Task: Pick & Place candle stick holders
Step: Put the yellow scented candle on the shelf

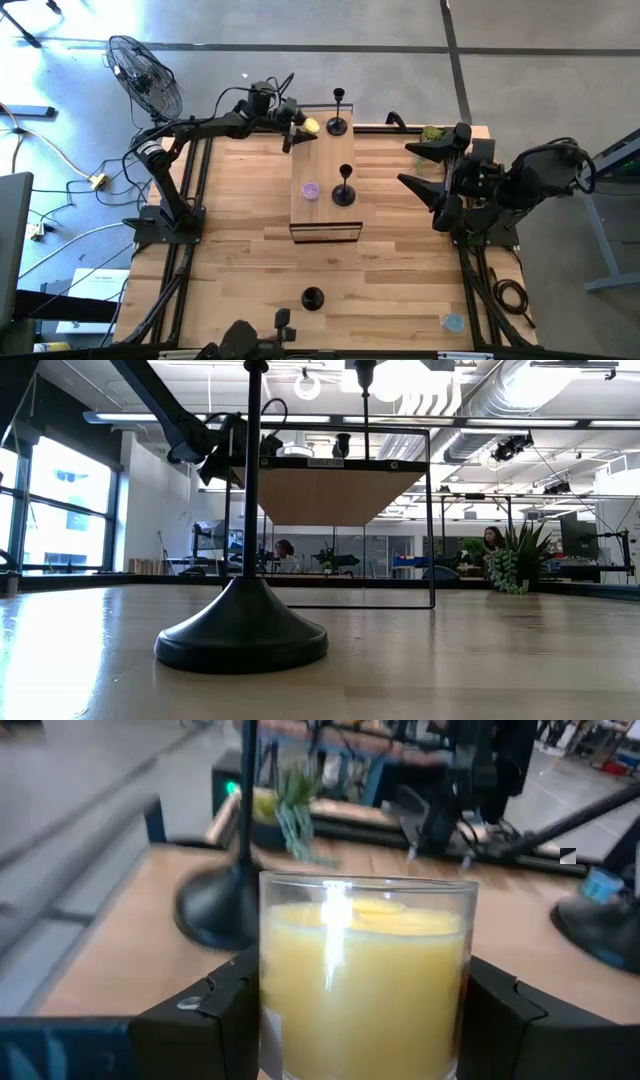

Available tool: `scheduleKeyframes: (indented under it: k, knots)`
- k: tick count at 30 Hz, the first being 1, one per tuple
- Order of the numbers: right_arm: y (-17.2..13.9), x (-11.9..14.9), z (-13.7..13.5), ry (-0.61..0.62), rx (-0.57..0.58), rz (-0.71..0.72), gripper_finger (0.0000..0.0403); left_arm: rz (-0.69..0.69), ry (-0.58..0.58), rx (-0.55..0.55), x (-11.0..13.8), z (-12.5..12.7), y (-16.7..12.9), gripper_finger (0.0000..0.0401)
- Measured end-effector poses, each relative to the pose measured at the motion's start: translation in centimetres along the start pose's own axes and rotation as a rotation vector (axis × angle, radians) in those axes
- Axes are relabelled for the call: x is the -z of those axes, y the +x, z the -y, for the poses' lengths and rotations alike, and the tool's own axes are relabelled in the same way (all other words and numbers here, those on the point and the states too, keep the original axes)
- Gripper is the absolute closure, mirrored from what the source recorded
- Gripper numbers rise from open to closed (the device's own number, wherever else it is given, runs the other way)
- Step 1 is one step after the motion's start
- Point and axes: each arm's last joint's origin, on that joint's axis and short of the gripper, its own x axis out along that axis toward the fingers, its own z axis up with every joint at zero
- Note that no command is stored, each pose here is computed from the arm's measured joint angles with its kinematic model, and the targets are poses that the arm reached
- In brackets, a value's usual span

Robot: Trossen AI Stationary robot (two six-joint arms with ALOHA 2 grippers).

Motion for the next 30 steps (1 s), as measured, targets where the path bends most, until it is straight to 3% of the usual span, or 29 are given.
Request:
scheduleKeyframes:
  k: [15,21,30]
  knots:
    - [0.5,-0.1,0.6,0.002,-0.011,0.001,0.0101,-0.083,0.01,-0.068,0.9,0.1,0.1,0.018]
    - [0.8,-0.1,0.8,0.02,-0.024,-0.003,0.0101,-0.104,-0.02,-0.039,1.2,0.2,0.1,0.0179]
    - [0.8,-0.1,0.8,0.005,-0.024,-0.002,0.0101,-0.11,-0.037,-0.005,1.3,0.3,0.1,0.0113]
